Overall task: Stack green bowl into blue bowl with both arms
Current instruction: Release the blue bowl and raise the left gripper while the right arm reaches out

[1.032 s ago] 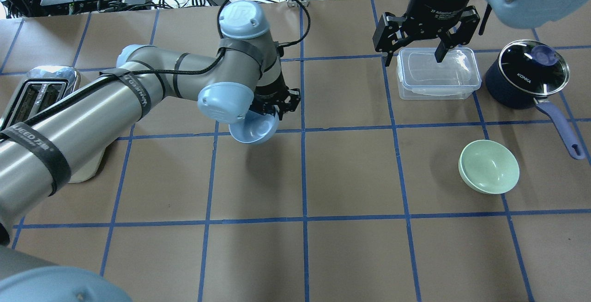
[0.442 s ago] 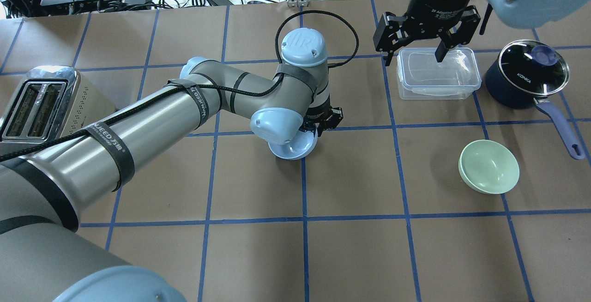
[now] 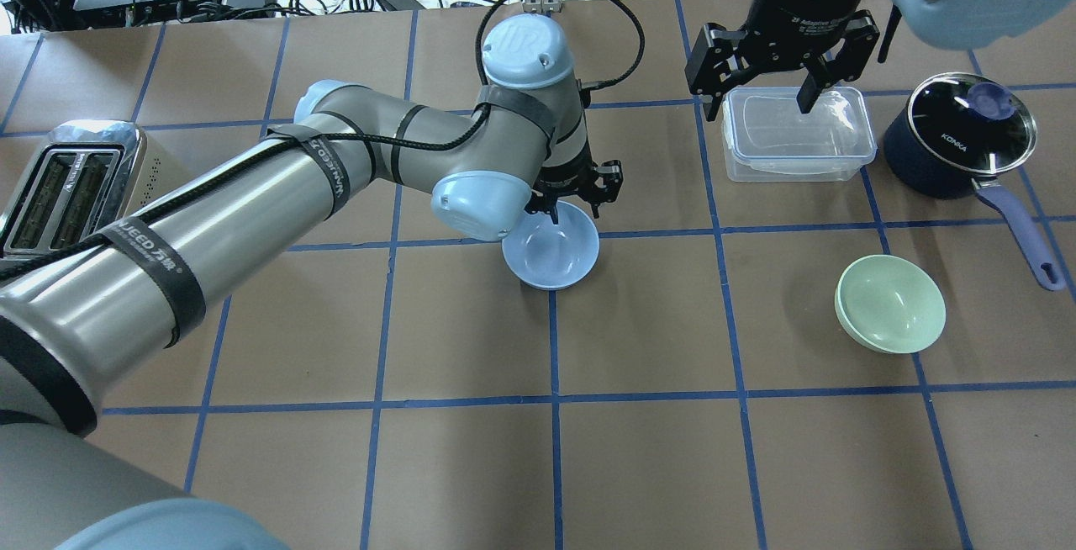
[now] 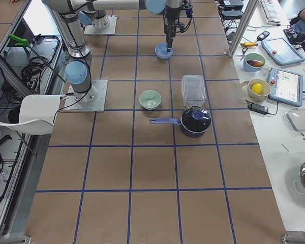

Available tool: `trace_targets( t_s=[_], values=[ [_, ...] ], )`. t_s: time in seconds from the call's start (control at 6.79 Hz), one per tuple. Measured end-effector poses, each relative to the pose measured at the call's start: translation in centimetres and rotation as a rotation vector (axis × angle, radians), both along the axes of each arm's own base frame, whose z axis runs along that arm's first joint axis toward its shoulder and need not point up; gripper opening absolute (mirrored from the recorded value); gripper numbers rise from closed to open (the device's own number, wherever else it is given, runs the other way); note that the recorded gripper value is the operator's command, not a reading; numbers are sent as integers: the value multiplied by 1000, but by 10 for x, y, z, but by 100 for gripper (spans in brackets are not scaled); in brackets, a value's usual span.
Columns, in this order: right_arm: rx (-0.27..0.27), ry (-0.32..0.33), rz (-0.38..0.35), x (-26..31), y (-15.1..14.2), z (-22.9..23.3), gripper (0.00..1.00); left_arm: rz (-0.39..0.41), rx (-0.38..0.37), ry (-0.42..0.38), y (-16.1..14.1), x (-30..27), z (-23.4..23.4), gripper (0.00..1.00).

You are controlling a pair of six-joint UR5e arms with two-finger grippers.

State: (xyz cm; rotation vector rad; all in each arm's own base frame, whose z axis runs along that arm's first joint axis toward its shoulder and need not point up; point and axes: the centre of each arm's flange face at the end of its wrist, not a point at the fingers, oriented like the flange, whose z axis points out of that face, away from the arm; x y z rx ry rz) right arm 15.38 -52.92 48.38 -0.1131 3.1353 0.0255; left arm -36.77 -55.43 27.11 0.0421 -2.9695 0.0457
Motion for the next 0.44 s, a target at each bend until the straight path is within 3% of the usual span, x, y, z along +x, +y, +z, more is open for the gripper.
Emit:
trace_targets(
  t_s=[0.29,0.44],
  values=[
    [46,-1,58,-53,-5,-24,100,-93,-84,7,-32,98,67,100],
    [79,-10,77,-92,-6,-42,100,-146,-78,-17,-29,153,110,100]
  ],
)
